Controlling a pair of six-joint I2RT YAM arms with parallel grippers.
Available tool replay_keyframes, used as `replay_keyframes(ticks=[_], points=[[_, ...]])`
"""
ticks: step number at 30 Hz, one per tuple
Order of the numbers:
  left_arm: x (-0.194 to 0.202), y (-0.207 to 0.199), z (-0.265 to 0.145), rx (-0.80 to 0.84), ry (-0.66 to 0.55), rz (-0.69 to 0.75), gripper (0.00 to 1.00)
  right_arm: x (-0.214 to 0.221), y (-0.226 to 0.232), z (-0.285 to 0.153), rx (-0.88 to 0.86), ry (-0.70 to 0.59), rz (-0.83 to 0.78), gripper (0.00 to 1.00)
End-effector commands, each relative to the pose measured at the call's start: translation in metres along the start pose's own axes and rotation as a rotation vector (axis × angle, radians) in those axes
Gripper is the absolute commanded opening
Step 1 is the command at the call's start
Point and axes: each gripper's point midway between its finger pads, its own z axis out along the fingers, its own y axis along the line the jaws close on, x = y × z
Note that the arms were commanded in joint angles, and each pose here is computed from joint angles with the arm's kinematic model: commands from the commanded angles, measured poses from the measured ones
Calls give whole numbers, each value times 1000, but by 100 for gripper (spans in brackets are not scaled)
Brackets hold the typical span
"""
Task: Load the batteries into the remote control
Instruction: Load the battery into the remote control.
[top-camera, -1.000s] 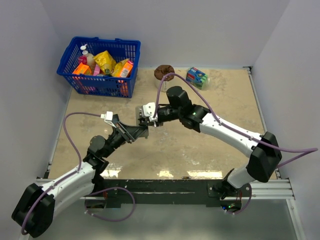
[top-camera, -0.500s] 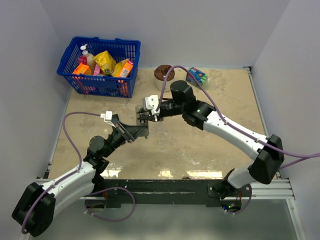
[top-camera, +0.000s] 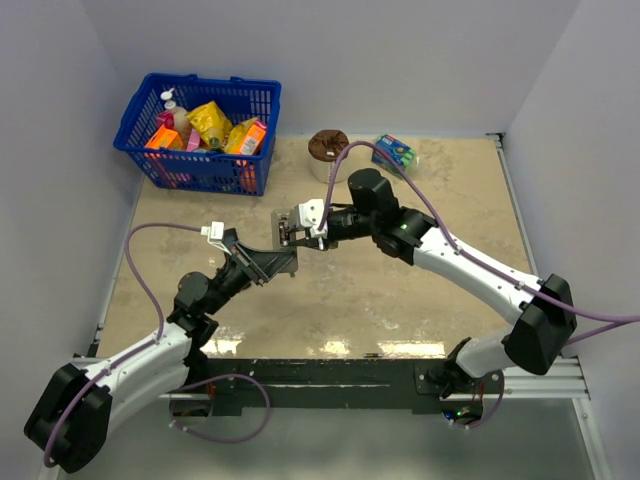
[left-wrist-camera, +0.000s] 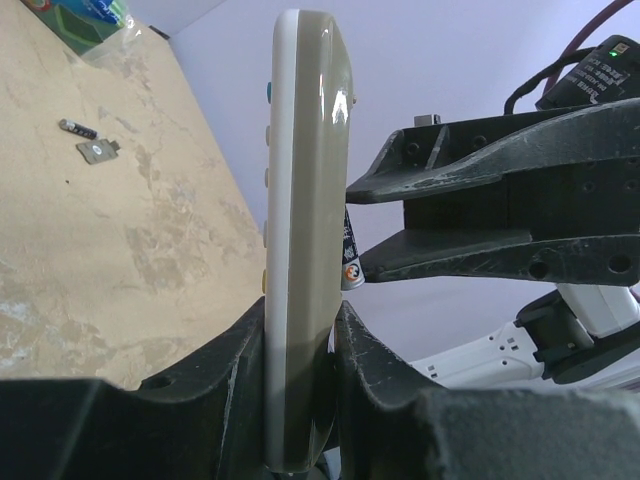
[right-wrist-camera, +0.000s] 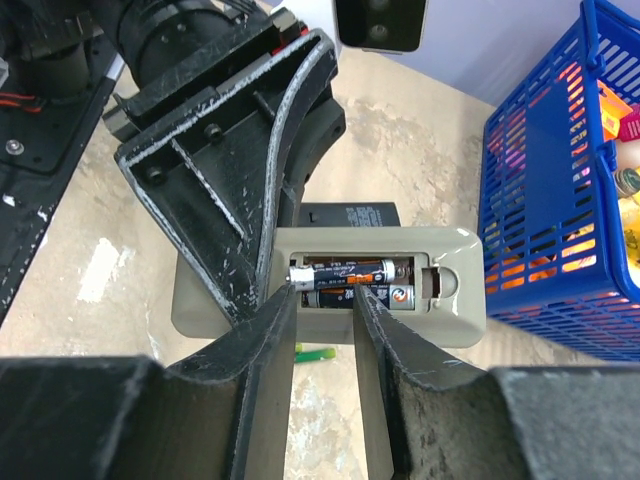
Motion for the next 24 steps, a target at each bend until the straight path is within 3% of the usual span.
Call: replay_keyframes(ticks=[1, 24], points=[[-14, -30, 3, 109, -40, 14, 0, -7, -3, -5, 10, -8, -53, 33], [-14, -32, 4, 115, -39, 12, 0, -17, -1, 3, -20, -63, -39, 39]])
